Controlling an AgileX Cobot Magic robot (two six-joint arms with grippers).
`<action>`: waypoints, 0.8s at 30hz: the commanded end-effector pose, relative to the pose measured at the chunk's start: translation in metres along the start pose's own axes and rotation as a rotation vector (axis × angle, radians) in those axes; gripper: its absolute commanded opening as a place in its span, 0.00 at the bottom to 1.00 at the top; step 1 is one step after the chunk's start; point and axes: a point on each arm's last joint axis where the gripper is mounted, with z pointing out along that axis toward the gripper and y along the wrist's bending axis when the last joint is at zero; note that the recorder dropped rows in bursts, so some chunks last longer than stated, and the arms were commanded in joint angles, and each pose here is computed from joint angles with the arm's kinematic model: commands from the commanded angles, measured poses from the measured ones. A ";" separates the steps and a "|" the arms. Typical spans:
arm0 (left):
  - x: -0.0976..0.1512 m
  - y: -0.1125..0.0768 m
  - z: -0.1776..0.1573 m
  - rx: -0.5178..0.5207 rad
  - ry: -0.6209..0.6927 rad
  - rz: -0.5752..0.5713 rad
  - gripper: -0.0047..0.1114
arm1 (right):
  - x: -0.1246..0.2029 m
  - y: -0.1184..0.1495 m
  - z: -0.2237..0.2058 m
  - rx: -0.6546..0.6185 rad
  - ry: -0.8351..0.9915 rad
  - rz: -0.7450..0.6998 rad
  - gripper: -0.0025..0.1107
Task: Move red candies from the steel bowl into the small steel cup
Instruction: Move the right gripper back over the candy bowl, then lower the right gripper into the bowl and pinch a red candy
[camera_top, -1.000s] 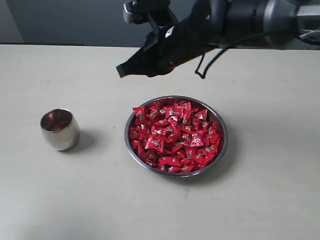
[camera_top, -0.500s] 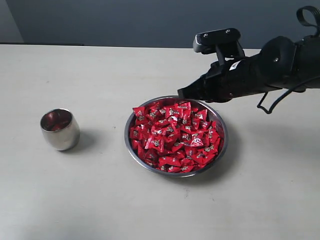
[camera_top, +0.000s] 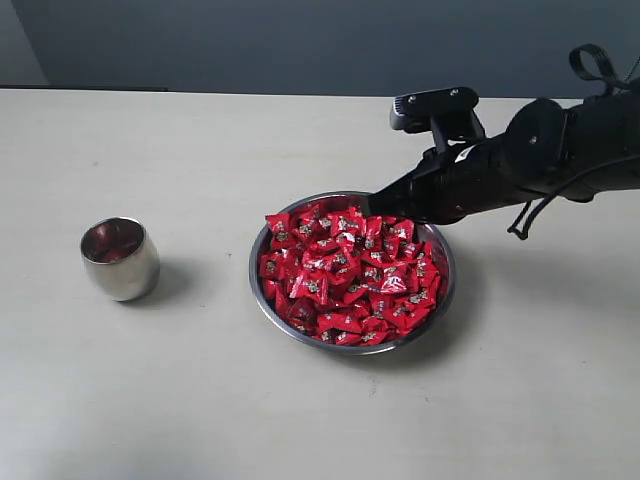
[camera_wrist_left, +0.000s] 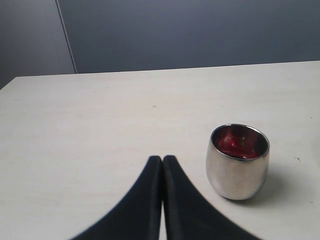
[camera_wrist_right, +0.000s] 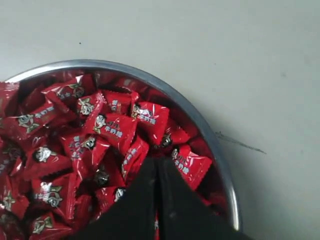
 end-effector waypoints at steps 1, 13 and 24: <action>0.001 0.000 0.000 0.000 -0.002 -0.005 0.04 | -0.007 0.000 0.001 -0.013 0.005 0.000 0.02; 0.001 0.000 0.000 0.000 -0.002 -0.005 0.04 | -0.022 0.009 0.012 -0.092 0.107 -0.012 0.02; 0.001 0.000 0.000 0.000 -0.002 -0.005 0.04 | -0.026 0.012 0.024 -0.125 0.196 -0.060 0.06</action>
